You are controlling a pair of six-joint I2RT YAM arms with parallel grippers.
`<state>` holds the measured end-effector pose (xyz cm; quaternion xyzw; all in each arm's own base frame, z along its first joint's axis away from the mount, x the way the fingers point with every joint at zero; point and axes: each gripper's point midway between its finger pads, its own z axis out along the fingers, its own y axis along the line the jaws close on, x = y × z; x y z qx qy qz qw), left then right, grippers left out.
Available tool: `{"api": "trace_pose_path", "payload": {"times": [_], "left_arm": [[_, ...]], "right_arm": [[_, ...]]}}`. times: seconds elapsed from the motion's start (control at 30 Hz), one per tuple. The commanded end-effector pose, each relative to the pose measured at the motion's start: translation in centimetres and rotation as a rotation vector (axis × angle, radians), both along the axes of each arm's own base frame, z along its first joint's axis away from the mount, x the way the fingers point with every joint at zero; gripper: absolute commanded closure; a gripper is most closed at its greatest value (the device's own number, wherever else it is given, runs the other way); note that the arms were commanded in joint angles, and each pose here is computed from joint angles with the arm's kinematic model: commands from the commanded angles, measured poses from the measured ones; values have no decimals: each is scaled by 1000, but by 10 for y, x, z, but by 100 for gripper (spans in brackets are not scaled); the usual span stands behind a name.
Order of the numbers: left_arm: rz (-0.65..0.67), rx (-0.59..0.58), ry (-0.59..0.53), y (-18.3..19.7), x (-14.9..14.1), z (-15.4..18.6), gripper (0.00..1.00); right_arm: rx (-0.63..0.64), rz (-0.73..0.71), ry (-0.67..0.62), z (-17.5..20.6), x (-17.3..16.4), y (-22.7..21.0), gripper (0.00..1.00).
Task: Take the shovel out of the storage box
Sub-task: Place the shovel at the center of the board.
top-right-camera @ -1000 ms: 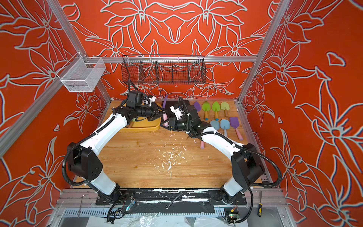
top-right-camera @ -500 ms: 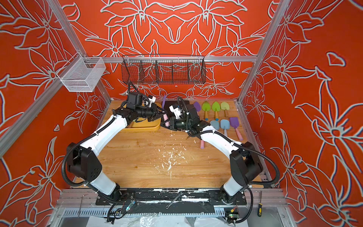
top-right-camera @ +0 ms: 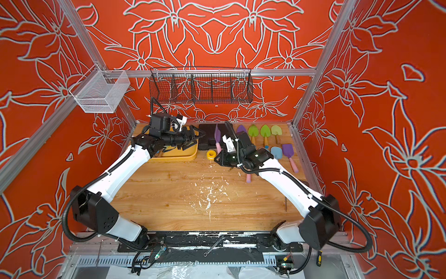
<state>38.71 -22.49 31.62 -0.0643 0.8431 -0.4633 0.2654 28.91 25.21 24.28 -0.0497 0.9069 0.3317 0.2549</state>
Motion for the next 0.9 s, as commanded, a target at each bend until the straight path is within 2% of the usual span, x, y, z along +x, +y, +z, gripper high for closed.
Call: {"api": "trace_pose_path", "payload": {"times": [0.0,0.17,0.27,0.53,0.63,0.87], "left_arm": [[81,100,-89,22,-2,19,1],[134,194,-156,40,-5,29,3],[143,236,-173,46,-6,29,3],[118,279,-179,48,-10,25,3],[119,292,-189,50,-13,25,3],[115,322,-185,53,-15,18,3]], "right_arm": [[-277,-118,35,-34,-32,-64,100],[-403,-176,125,-68,-79,-96,100],[-486,-199,142,-88,-96,-106,100],[-581,-140,137,-137,-104,-85,100],[-573,-107,147,-153,-106,-74,100],[-606,-106,222,-182,-120,-76,100]]}}
